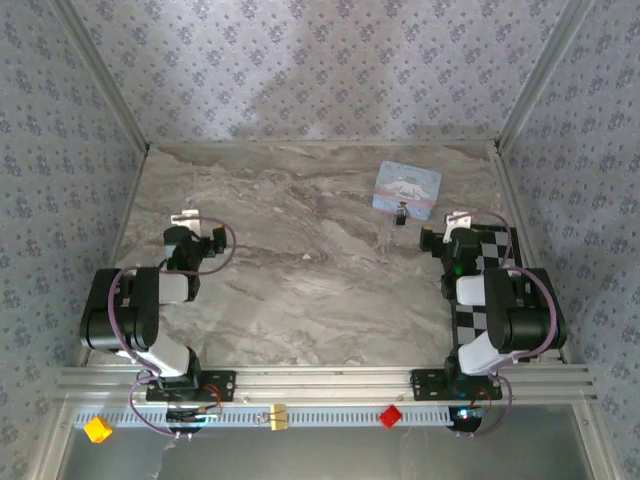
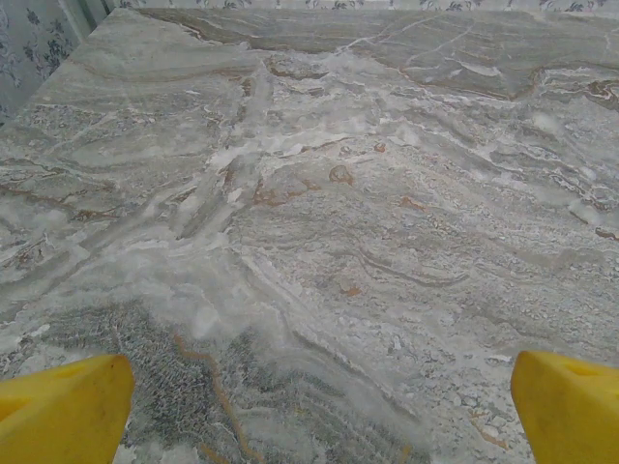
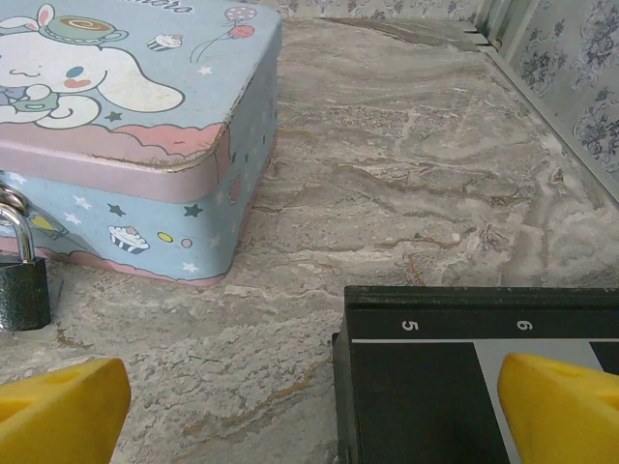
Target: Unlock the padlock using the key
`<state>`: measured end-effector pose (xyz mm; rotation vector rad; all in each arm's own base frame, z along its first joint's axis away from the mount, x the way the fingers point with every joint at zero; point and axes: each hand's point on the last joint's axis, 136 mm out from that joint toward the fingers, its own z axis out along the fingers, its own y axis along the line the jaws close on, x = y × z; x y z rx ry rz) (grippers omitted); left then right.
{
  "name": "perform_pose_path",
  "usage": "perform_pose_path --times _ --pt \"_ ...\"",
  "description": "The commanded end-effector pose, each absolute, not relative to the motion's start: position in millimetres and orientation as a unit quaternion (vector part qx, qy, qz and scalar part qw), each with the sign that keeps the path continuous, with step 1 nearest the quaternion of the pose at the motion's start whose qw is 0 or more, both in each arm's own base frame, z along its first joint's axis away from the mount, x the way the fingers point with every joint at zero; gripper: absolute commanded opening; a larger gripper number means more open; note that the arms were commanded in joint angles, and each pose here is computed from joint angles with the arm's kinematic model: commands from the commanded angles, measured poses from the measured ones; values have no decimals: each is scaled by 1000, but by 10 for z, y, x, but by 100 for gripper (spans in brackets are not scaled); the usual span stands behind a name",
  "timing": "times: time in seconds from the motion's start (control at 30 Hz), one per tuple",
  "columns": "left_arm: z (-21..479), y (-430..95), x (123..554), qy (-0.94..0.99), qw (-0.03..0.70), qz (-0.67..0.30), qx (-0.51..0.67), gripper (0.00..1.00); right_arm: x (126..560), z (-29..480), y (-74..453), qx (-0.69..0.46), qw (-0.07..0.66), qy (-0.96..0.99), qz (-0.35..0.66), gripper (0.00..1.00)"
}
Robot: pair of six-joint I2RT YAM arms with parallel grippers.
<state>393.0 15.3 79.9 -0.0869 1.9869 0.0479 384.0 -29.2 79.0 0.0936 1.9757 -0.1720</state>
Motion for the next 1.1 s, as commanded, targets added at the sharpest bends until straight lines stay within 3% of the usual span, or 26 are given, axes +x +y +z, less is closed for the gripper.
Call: perform_pose_path --times 0.0,1.07 --pt "887 131 3980 831 555 15 -28 100 3879 854 -314 47 553 828 -75 99" --pt "886 135 3981 832 554 14 -29 100 3882 856 -316 47 553 829 -70 99"
